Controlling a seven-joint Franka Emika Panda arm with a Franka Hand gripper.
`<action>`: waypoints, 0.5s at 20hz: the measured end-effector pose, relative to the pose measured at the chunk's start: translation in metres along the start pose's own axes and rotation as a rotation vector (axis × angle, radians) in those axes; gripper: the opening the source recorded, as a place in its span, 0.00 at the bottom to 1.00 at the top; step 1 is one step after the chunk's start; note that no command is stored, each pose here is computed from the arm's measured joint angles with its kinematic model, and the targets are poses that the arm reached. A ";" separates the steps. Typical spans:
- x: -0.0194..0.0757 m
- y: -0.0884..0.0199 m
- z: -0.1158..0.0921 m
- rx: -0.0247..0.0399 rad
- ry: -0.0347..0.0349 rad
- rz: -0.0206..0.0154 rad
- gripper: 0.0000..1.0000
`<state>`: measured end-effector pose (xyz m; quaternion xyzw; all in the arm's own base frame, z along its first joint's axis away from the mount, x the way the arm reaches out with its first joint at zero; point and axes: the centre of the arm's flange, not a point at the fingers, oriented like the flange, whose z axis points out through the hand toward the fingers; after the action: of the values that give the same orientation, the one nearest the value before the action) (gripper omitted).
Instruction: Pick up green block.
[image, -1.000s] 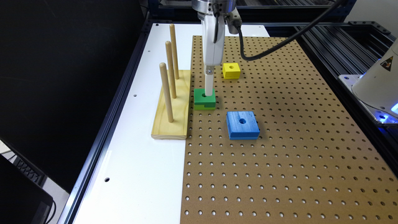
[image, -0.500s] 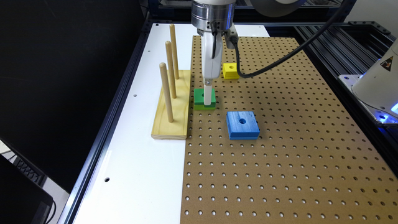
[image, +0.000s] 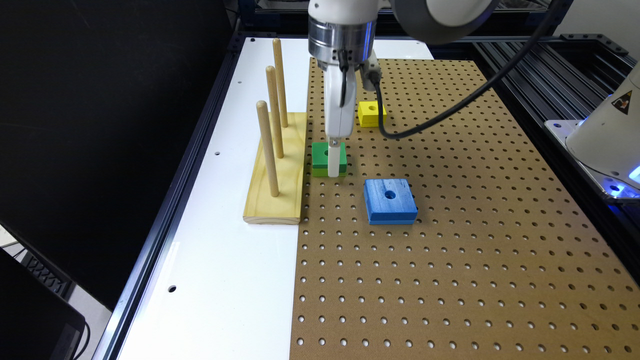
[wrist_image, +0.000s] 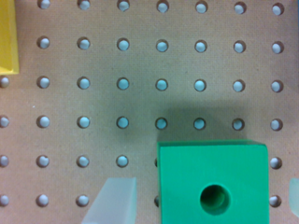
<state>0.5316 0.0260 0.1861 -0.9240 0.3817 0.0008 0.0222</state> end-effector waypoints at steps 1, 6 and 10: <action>0.0006 -0.001 0.000 0.0006 0.0003 0.0000 1.00; 0.0015 -0.002 0.000 0.0025 0.0022 -0.0001 1.00; 0.0016 -0.002 0.000 0.0026 0.0022 -0.0002 1.00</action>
<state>0.5338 0.0260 0.1866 -0.9240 0.3817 -0.0007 0.0230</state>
